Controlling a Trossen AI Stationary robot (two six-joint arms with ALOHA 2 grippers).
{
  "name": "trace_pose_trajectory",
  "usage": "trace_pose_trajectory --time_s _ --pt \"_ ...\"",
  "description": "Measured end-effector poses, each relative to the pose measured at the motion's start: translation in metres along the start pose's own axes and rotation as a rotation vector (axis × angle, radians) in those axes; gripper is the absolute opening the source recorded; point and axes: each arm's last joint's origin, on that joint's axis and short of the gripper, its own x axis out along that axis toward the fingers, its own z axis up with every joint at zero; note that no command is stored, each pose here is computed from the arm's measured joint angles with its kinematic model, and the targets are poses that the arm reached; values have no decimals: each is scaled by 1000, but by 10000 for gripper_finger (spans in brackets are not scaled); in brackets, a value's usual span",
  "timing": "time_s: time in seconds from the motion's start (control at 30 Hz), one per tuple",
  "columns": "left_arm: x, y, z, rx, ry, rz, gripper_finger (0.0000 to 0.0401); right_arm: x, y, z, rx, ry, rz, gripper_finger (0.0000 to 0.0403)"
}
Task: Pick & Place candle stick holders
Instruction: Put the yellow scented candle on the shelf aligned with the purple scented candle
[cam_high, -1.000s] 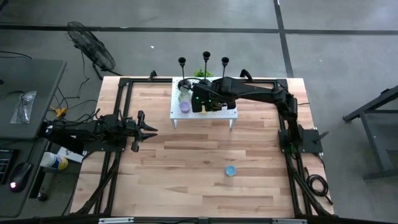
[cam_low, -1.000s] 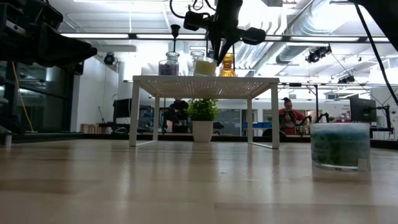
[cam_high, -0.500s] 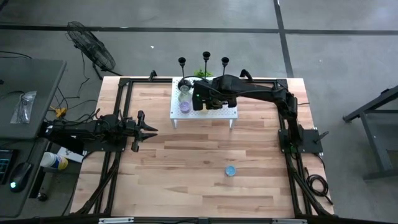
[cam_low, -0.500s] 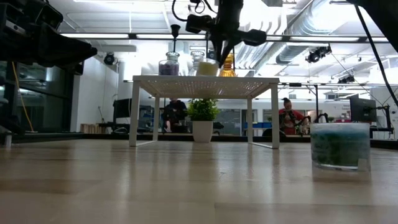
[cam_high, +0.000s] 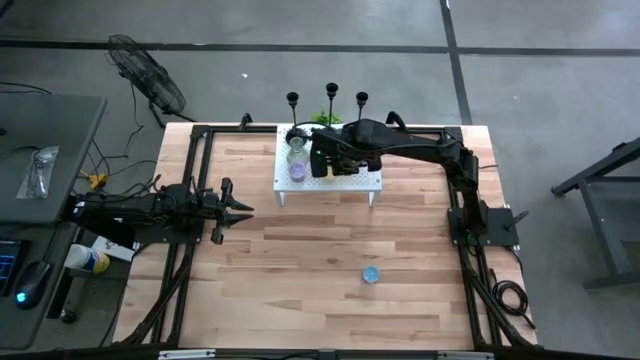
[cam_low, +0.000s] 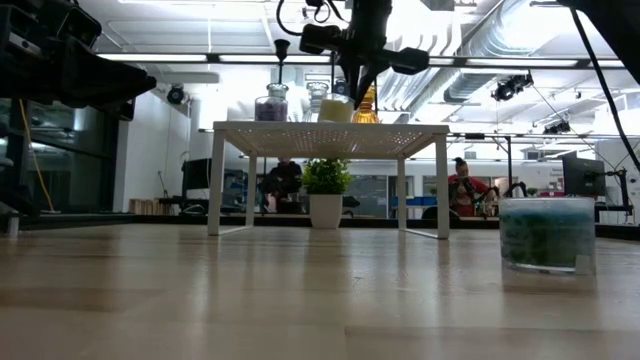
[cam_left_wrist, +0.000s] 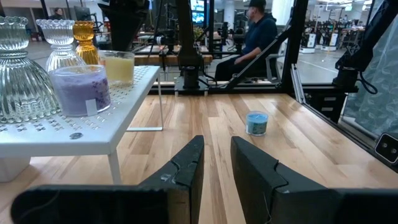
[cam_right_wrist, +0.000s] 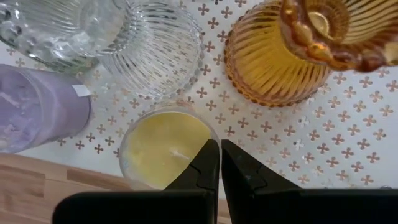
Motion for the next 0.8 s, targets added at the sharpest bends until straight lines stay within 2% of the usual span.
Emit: trace_pose_trajectory --time_s 0.8 --pt "0 0 0 0 0 0 77 1 0 4 8 -48 -9 5"
